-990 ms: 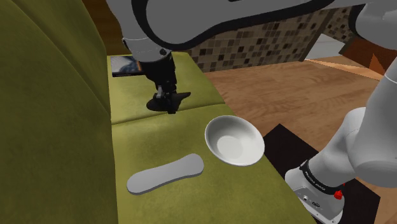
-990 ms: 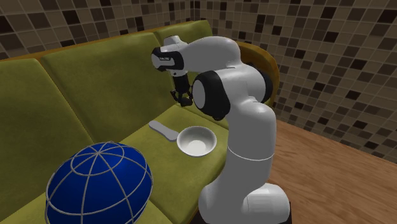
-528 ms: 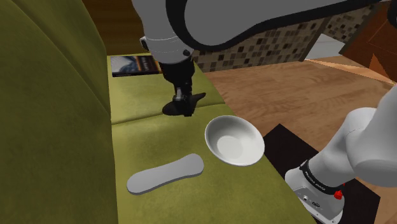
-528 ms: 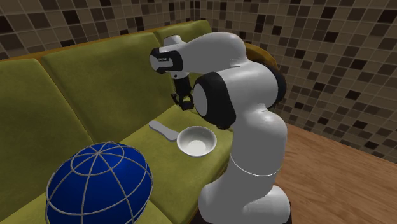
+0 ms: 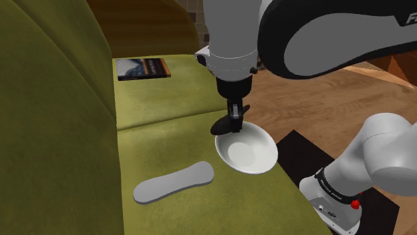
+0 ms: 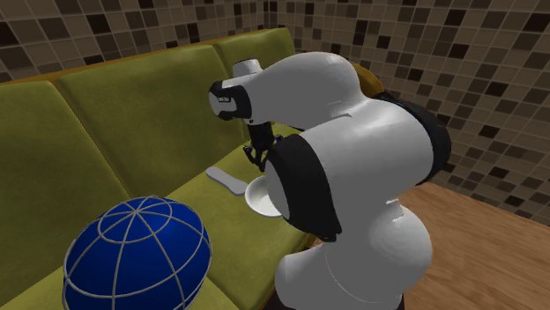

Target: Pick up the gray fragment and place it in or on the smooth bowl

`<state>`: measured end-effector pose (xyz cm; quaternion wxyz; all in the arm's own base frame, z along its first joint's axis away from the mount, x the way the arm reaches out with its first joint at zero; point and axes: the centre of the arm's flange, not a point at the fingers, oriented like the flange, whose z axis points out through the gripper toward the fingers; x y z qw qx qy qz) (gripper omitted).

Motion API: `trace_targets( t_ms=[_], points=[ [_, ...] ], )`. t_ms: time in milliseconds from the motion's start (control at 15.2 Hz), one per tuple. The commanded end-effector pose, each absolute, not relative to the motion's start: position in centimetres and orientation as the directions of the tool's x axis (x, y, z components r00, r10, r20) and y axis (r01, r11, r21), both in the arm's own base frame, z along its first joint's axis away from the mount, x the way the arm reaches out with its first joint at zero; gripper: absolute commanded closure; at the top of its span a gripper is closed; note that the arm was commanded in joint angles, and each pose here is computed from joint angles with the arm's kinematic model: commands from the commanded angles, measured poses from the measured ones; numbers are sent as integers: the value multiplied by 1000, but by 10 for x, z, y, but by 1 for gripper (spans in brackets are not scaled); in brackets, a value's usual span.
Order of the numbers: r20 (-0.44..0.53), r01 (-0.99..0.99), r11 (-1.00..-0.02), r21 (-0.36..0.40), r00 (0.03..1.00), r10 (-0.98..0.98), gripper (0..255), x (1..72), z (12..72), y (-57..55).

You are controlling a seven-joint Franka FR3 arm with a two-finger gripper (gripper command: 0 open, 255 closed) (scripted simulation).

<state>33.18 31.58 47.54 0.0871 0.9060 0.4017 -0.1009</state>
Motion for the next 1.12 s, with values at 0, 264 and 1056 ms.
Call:
trace_targets(
  t_ms=[0, 264, 1056],
  points=[
    [-252, 745, -663, 76, 657, 710, 255, 309, 478, 299],
    [-252, 745, -663, 76, 657, 710, 255, 281, 467, 278],
    [-252, 745, -663, 76, 657, 710, 255, 281, 411, 278]
  ],
)
